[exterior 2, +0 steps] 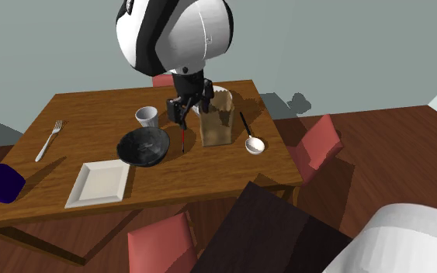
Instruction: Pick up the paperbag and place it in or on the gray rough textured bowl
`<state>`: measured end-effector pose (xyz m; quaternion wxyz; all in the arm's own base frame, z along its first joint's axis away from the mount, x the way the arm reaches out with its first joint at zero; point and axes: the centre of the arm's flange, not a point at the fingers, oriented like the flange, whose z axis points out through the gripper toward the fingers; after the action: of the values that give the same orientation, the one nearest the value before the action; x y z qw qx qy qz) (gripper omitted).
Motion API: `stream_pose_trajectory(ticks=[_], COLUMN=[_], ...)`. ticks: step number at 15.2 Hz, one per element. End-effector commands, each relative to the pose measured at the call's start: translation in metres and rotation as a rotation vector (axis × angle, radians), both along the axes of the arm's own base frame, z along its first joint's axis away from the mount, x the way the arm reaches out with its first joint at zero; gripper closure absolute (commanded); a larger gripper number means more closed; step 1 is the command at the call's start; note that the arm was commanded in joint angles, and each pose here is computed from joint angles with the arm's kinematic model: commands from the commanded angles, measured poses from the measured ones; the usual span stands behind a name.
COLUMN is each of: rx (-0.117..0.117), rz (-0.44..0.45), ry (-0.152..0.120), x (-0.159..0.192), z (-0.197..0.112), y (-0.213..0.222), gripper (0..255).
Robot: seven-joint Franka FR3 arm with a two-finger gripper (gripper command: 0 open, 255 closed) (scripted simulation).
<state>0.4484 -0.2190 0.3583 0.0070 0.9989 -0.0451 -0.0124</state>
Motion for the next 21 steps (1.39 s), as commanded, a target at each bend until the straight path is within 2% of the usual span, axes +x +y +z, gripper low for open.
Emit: stream_pose_trajectory(ticks=[1, 9, 16, 21], rx=[-0.012, -0.053, -0.053, -0.053], rz=[0.004, 0.014, 0.014, 0.014], ry=[-0.006, -0.027, -0.027, -0.027], x=[0.013, 0.062, 0.062, 0.062], z=[-0.01, -0.057, -0.094, -0.097], y=[-0.019, -0.091, -0.094, -0.094], gripper=[0, 0, 0, 0])
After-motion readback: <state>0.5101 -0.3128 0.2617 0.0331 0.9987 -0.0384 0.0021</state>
